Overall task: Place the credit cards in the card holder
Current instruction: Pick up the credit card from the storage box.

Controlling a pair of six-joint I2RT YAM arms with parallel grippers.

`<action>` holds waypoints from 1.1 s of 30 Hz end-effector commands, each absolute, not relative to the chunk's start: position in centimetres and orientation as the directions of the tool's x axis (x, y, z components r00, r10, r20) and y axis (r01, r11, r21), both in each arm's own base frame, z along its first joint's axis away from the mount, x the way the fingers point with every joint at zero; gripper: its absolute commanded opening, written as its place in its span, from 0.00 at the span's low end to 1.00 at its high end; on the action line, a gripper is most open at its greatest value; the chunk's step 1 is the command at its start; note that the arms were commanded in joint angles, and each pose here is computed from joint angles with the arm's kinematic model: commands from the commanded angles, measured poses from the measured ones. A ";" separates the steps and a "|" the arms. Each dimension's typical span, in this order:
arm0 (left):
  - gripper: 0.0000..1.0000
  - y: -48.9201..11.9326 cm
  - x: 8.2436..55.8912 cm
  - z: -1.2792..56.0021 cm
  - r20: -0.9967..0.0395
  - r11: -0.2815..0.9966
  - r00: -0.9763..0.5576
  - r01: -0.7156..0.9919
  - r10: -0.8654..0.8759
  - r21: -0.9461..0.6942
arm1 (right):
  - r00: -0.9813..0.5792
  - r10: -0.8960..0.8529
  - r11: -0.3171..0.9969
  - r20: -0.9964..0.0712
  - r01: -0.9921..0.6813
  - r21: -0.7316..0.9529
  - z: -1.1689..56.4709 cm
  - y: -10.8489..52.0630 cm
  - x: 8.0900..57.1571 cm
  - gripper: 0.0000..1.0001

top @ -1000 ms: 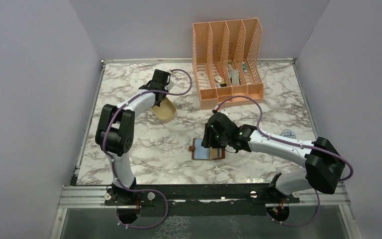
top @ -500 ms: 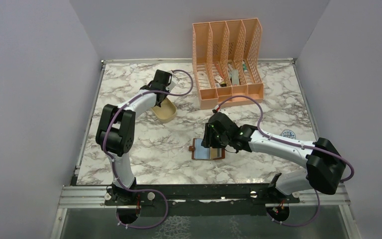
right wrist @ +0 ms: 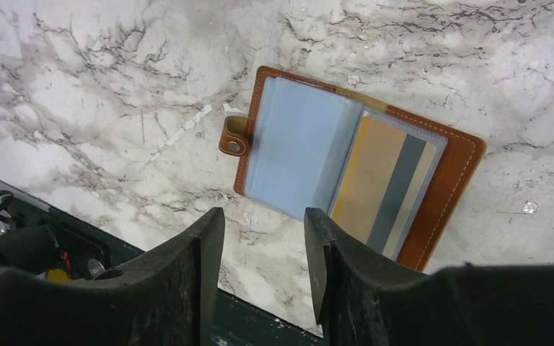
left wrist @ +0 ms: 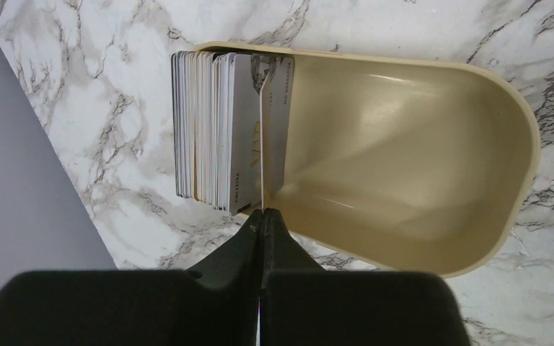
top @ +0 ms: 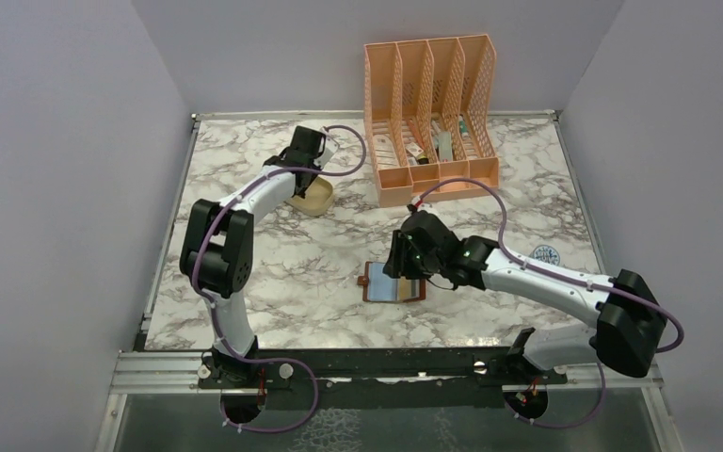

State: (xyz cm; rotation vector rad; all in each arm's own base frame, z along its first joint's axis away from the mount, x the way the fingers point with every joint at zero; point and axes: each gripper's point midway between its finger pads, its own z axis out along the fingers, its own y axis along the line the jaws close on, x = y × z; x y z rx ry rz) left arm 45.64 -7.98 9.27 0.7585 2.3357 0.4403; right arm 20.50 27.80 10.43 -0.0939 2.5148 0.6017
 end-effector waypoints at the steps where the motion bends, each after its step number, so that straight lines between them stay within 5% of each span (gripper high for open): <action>1: 0.00 -9.3 45.2 13.0 -0.548 0.828 -0.622 0.379 0.559 0.413 | -0.827 0.072 0.885 -0.558 -0.205 0.418 12.1 27.6 20.5 0.46; 16: 0.00 -15.9 38.9 18.6 -0.745 0.884 -0.621 0.458 0.244 -0.092 | -0.745 0.193 0.763 -0.638 -0.295 0.575 17.1 27.7 19.8 0.45; 24: 0.00 -21.5 32.8 21.1 -0.744 0.661 -0.665 0.586 0.060 -0.470 | -0.723 0.274 0.632 -0.634 -0.361 0.685 21.3 28.5 18.6 0.45; 33: 0.00 -24.8 27.1 23.2 -0.622 0.342 -0.779 0.565 -0.081 -0.751 | -0.721 0.360 0.569 -0.592 -0.334 0.752 23.1 29.0 18.8 0.44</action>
